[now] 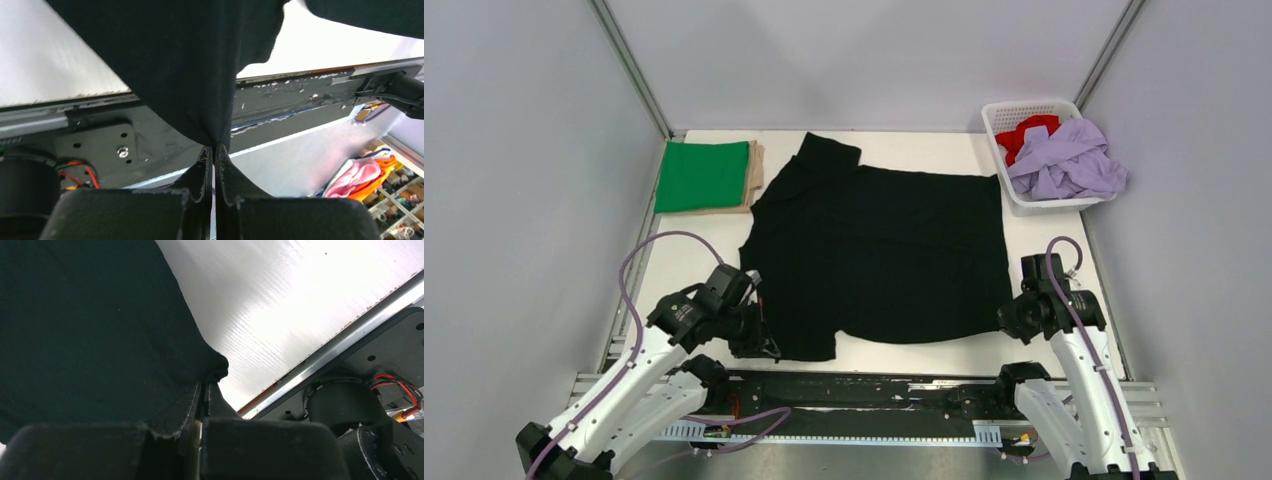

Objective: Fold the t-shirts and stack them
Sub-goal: Fold the flattened tshirt in 1/3 of the way

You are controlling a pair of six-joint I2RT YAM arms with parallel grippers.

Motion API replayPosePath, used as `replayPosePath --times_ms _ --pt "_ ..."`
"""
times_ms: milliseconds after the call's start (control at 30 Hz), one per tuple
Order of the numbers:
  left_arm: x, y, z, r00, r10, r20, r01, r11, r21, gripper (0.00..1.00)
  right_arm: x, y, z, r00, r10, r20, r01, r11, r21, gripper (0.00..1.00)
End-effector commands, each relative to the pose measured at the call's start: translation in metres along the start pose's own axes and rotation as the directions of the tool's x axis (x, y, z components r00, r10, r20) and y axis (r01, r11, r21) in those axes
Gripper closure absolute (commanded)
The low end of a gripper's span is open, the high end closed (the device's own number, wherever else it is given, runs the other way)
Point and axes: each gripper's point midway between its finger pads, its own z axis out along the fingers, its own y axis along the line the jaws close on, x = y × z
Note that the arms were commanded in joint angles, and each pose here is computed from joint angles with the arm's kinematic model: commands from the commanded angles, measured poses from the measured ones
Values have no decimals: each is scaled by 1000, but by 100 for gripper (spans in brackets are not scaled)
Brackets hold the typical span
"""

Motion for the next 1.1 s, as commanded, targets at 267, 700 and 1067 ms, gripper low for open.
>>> replayPosePath --times_ms 267,700,1067 --pt "-82 -81 33 982 174 73 -182 976 121 100 -22 45 16 997 -52 51 57 993 -106 100" --pt "-214 -97 50 984 67 166 -83 992 93 100 -75 96 40 982 -135 132 140 990 -33 100" --pt "-287 -80 25 956 9 292 -29 998 62 100 -111 99 51 983 -102 152 105 994 -9 100"
